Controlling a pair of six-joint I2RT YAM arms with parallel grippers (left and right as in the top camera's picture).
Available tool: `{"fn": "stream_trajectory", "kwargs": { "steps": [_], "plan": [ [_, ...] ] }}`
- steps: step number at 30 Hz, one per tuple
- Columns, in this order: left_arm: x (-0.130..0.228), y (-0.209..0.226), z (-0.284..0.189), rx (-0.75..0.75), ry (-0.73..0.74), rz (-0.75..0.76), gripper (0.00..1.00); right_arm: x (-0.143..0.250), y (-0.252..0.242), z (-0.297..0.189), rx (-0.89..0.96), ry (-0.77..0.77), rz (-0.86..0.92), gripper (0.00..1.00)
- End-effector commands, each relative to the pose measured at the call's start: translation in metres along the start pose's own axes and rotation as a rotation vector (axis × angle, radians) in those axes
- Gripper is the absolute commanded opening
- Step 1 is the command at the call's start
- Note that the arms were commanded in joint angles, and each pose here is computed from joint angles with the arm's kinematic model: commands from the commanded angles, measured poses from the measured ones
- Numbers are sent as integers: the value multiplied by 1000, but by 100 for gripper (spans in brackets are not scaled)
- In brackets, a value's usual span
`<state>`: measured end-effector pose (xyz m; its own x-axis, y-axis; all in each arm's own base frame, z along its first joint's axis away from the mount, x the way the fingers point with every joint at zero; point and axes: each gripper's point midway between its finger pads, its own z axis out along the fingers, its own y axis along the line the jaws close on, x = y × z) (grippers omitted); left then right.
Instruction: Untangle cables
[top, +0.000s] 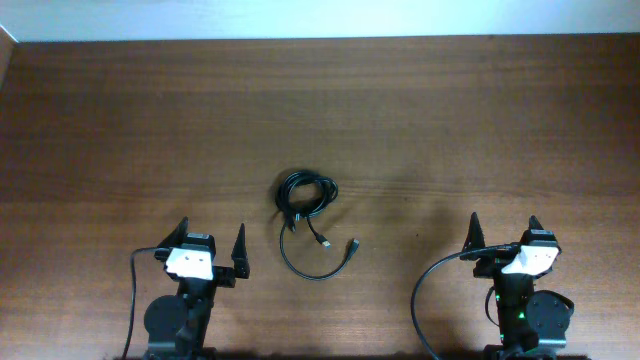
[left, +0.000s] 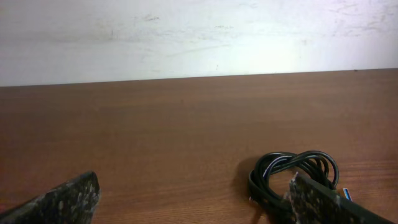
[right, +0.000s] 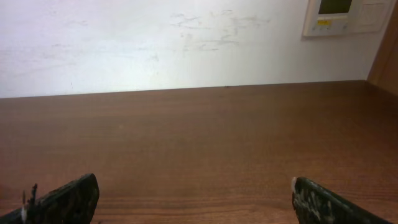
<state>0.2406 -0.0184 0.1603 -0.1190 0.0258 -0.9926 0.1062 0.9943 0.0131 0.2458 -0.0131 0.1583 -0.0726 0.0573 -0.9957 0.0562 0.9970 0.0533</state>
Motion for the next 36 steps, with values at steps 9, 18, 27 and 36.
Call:
{"fn": "stream_trajectory", "kwargs": {
  "steps": [9, 18, 27, 36],
  "plan": [
    [7, 1, 2, -6, 16, -11, 99, 4, -3, 0, 15, 8, 4, 98],
    [8, 25, 0, -144, 20, -10, 99, 4, -3, 0, 15, 8, 4, 98],
    [8, 25, 0, -144, 20, -10, 99, 4, -3, 0, 15, 8, 4, 98],
    [-23, -22, -5, 126, -58, -1, 99, 4, -3, 0, 15, 8, 4, 98]
  ]
}}
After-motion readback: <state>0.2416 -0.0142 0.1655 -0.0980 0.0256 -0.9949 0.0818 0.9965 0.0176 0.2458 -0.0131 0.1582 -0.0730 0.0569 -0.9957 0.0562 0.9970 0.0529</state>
